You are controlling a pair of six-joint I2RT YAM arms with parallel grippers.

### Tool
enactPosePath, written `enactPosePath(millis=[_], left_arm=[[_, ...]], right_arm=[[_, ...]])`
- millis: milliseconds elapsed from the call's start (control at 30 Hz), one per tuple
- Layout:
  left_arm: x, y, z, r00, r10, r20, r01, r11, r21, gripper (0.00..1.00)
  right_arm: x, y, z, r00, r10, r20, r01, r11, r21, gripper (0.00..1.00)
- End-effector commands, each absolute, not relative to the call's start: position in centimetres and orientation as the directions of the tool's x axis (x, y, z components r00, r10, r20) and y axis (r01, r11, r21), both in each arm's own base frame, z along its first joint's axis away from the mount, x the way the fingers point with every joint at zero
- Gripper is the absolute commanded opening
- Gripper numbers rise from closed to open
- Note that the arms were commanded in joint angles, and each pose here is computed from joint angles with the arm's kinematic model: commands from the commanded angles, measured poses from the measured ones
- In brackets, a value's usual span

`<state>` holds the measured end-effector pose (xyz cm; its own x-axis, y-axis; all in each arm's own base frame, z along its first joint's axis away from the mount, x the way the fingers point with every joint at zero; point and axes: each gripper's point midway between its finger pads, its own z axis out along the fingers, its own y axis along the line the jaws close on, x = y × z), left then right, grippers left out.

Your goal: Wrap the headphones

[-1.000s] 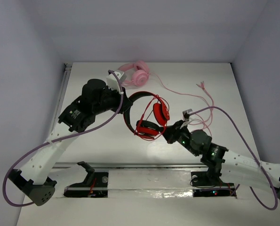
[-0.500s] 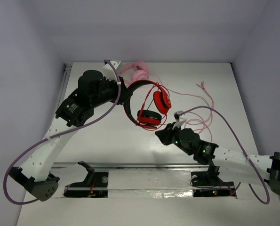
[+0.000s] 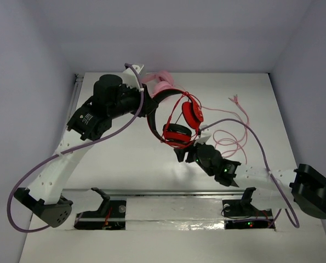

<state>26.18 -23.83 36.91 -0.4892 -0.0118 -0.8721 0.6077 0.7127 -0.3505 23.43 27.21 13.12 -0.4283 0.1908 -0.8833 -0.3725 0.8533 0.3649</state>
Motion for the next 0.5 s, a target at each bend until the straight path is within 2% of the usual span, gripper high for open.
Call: enactPosePath(millis=[0,133,267,467], left_arm=[[25.2,-24.4,42.2,-0.418,-0.107,-0.902,0.666,0.639,-0.385,0.0],[25.1,-24.7,42.0,-0.431,-0.11,-0.896,0.668,0.628,-0.399,0.0],[25.0,-24.8,42.1,-0.442,-0.108,-0.89,0.669,0.621,-0.408,0.0],[24.7,-24.6,42.2,-0.44,-0.098,-0.893,0.673,0.622,-0.4,0.0]], right_arm=[[26.2,27.6,16.5,-0.305,0.302,-0.903,-0.364,0.84,0.404,0.71],[27.3,28.9,15.1,-0.274,0.25,-0.929,-0.399,0.849,0.346,0.68],[28.8,28.4,16.2,-0.191,0.241,-0.952,-0.358,0.885,0.296,0.66],[28.7,27.2,16.2,-0.187,0.228,-0.955,-0.328,0.902,0.28,0.65]])
